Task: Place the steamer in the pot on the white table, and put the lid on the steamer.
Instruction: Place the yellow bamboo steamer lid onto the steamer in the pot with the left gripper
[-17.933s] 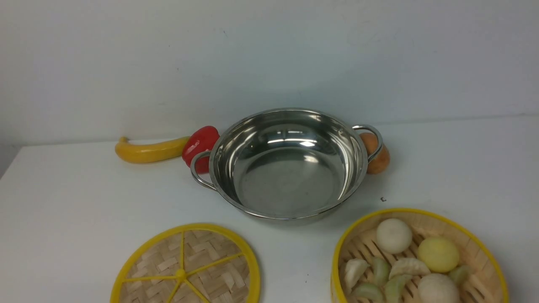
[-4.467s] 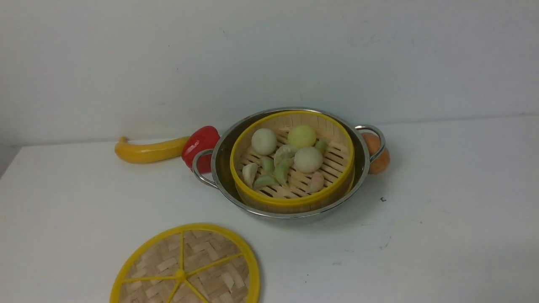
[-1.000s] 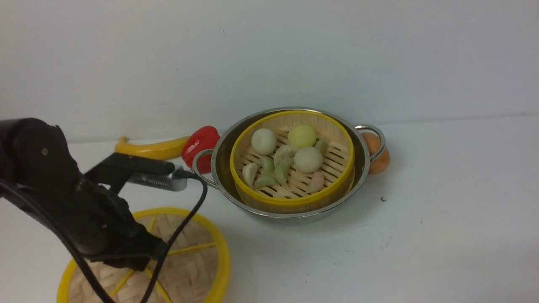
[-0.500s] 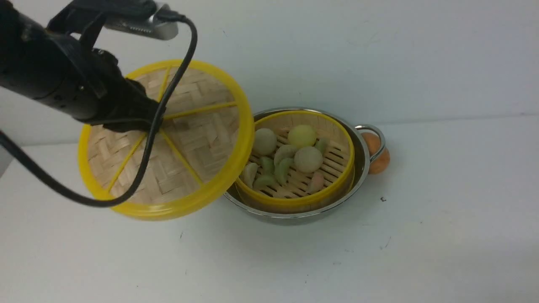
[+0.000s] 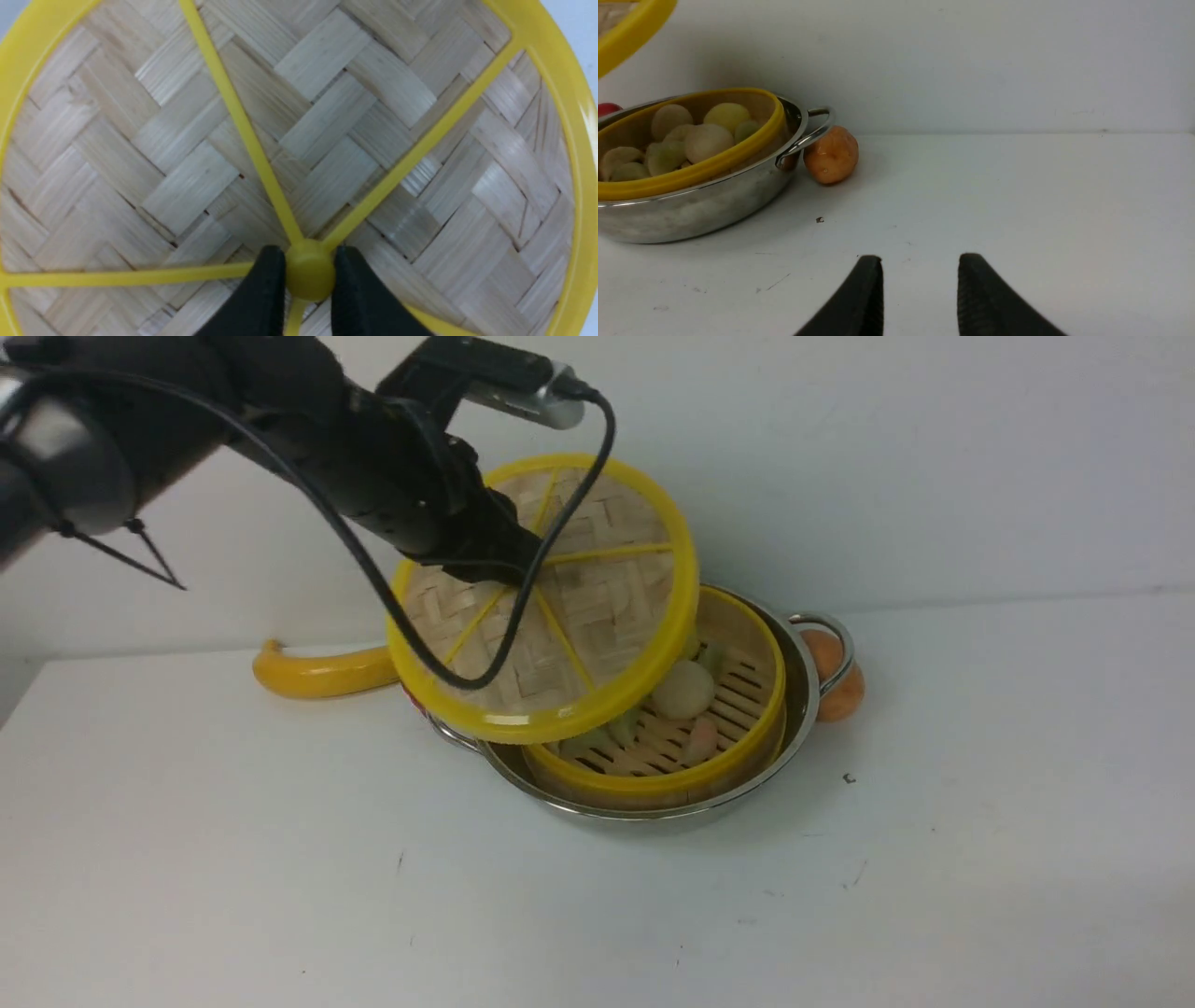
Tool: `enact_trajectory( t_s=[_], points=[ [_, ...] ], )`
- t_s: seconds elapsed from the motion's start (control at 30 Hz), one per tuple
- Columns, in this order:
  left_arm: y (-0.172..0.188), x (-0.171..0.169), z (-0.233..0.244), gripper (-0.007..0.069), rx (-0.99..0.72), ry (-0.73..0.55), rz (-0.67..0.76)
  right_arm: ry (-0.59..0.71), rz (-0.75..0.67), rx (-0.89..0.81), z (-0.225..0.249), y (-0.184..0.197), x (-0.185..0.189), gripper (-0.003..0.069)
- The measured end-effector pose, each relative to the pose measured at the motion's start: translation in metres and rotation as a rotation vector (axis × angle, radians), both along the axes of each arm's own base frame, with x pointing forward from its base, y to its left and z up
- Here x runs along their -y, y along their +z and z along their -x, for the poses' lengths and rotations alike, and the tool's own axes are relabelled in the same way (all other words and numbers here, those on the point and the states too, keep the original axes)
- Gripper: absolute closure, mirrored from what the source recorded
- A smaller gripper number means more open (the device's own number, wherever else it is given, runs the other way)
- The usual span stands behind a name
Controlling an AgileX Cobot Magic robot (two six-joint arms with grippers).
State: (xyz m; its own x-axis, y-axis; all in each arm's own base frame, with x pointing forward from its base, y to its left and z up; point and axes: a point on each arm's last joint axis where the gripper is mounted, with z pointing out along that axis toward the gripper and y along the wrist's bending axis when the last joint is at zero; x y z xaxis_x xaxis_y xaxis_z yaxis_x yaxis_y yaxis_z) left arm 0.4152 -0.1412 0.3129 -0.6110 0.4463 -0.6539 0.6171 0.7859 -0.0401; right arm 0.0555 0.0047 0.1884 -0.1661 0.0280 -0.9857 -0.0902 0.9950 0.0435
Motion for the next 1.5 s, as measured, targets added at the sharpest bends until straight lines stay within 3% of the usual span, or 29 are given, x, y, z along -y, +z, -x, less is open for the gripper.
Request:
enact_trajectory(
  t_s=[0.5, 1.03, 1.5],
  points=[
    [-0.040, 0.056, -0.009, 0.0510, 0.031, -0.073, -0.095, 0.000, 0.000, 0.000, 0.000, 0.000, 0.000, 0.0416],
    [-0.065, 0.059, -0.015, 0.0510, -0.016, -0.051, -0.139, 0.000, 0.000, 0.000, 0.000, 0.000, 0.000, 0.0416],
    [-0.063, 0.077, -0.012, 0.0510, 0.055, -0.085, -0.133, 0.000, 0.000, 0.000, 0.000, 0.000, 0.000, 0.0416]
  ],
)
